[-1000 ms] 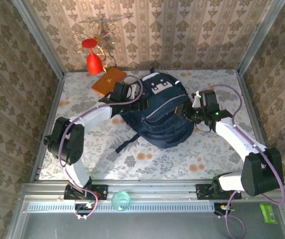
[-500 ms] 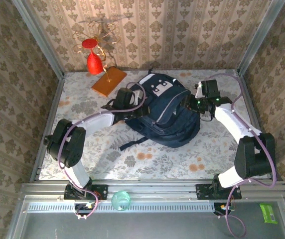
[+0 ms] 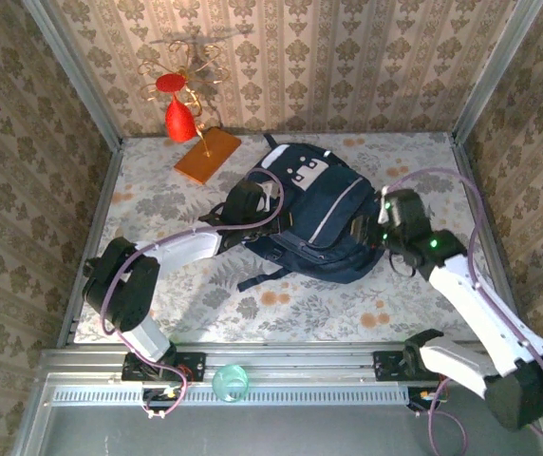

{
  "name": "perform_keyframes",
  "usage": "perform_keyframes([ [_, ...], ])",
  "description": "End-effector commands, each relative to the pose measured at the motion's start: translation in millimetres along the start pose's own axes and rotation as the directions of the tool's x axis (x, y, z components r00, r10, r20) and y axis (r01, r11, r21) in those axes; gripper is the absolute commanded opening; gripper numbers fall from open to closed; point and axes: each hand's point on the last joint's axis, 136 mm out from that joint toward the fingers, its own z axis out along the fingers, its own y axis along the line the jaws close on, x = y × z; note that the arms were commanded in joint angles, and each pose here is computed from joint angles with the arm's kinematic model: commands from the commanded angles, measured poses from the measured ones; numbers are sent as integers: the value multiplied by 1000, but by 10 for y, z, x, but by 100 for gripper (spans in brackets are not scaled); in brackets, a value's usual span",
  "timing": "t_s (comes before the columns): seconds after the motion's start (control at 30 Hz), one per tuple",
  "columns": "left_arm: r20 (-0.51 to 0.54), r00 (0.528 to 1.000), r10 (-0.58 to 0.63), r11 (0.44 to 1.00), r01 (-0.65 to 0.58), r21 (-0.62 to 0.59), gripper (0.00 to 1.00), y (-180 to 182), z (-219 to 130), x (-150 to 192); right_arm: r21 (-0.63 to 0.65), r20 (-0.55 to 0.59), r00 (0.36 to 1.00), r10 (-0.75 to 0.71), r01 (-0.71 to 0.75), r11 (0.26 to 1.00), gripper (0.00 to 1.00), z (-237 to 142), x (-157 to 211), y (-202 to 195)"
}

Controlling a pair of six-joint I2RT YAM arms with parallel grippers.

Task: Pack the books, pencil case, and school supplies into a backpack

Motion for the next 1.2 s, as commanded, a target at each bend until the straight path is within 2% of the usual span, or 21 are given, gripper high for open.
perform_keyframes([
  [0.0,-47,999,-20,998,23,58,0,-119,-19,153,-50,2,999,-33,33,998,49,141,286,340],
  [0.17,-52,998,-18,997,22,78,0,-144,-14,150,-165,42,994,-101,107,981,45,386,530,1119],
  [0.27,-57,998,0,996,5,88,0,-173,-23,135,-147,63,993,-103,112,983,40,544,598,1364],
  [0.43,-52,999,14,995,-9,99,0,-199,-46,87,43,82,996,-18,15,999,37,829,617,1193],
  [0.6,-61,998,26,994,-19,112,0,-226,-62,95,160,139,990,28,-51,986,41,933,562,1036],
  [0.9,-81,996,35,992,-25,124,0,-214,-77,159,244,249,968,26,-89,966,43,984,342,977],
  [1.17,-78,996,35,991,-24,128,0,-192,-68,183,288,290,956,42,-129,949,38,996,239,834],
])
